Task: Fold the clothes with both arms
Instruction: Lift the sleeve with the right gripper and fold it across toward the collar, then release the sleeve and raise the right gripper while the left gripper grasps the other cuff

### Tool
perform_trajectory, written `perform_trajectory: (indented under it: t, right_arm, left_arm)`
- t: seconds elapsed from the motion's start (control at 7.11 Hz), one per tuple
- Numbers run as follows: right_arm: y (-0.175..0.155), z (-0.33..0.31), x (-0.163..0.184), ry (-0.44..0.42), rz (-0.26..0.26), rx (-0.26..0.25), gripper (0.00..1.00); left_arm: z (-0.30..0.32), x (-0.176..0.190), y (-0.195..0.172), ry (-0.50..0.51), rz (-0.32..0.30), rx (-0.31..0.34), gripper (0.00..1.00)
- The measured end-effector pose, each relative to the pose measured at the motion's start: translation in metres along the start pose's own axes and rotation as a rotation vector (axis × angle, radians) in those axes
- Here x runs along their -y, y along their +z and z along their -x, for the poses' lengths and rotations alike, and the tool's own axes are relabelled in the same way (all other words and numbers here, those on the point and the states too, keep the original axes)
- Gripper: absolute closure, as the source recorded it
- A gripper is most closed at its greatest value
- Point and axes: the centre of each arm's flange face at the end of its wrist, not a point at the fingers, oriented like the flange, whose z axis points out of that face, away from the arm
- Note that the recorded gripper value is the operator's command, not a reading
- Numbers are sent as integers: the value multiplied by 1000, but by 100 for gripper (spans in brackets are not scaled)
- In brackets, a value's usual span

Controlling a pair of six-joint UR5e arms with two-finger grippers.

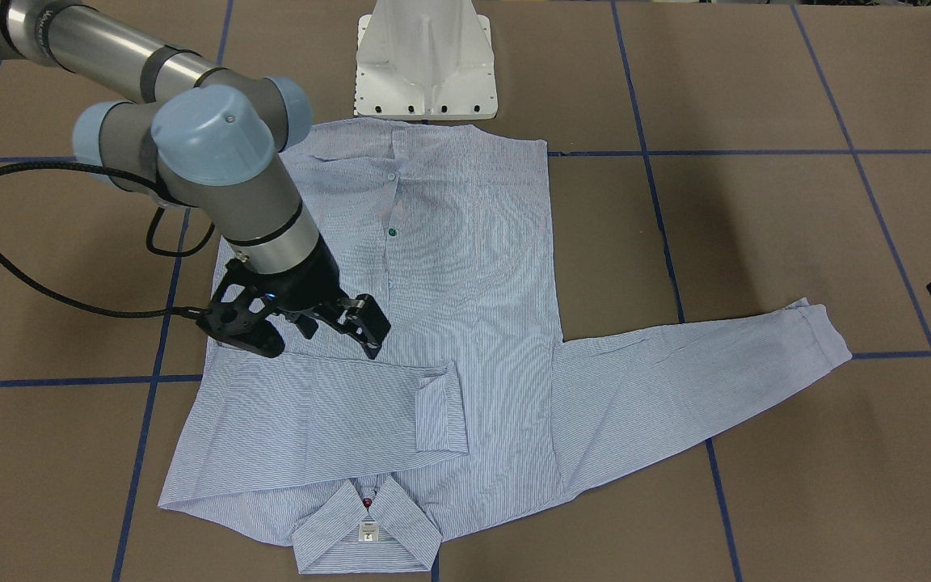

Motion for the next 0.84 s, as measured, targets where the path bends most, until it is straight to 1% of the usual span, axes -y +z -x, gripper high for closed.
perform_trajectory:
  t: [0.14, 0.28, 0.42, 0.7, 0.84]
  right_arm:
    - [-2, -27, 6, -25, 2, -10, 0]
    - [-5, -49, 10, -43, 9, -18, 0]
    - [-8, -64, 15, -48, 8, -24, 0]
    - [-11, -80, 24, -47, 1, -32, 0]
    - [-14, -86, 26, -43, -3, -32, 0]
  left_arm:
    - [-12, 15, 25, -45, 34, -14, 14]
    - [-24, 26, 43, -92, 69, -37, 29]
    - [-36, 30, 59, -115, 105, -62, 36]
    - [-46, 23, 85, -123, 159, -76, 39]
    - [-50, 17, 96, -119, 179, -77, 39]
